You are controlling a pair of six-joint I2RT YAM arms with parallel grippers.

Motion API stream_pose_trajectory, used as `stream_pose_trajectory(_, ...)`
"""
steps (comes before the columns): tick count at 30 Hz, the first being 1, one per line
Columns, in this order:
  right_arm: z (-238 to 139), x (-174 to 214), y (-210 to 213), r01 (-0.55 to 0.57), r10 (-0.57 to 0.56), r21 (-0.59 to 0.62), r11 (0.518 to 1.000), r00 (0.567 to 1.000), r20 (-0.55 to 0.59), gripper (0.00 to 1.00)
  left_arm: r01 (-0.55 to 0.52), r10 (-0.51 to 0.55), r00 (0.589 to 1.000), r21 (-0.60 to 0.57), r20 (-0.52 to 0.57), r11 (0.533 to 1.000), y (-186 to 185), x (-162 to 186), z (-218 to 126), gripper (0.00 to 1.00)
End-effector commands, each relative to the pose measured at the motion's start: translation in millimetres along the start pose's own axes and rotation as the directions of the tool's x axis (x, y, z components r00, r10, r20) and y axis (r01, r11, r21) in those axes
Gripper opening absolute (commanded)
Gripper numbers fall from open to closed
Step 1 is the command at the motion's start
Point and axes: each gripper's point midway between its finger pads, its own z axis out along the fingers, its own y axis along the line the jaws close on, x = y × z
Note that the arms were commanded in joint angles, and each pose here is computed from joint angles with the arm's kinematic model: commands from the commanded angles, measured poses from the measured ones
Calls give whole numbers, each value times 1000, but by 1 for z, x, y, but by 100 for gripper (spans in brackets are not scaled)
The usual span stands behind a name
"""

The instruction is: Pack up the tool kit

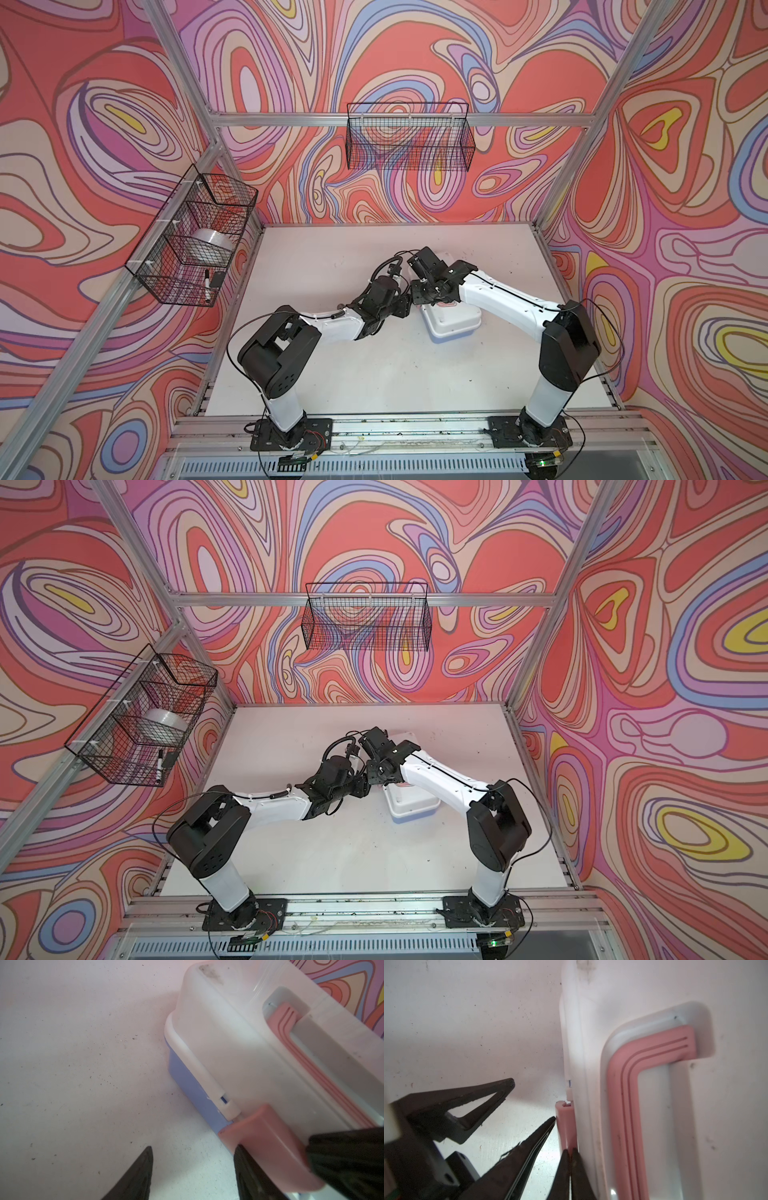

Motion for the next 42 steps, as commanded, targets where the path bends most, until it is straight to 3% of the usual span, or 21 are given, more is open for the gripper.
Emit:
stream_pose_trajectory(1, 8, 3, -4, 0, 0, 40, 999, 1000, -14, 0, 11, -11, 999, 18, 35, 1000, -5, -14, -6, 62)
stream_pose_trajectory(15, 13, 2, -5, -7, 8, 58, 998, 1000, -14, 0, 34, -36, 999, 43, 39, 998, -10, -16, 0, 63)
stream_pose_trajectory(33, 1, -4, 8, -52, 52, -28, 998, 998, 19, 0, 69, -71, 997, 75, 27, 995, -17, -17, 8, 63)
stream_pose_trajectory(42, -31, -20, 21, -73, 84, -133, 988, 993, 86, 0, 78, -80, 997, 84, 19, 993, -19, -17, 11, 63)
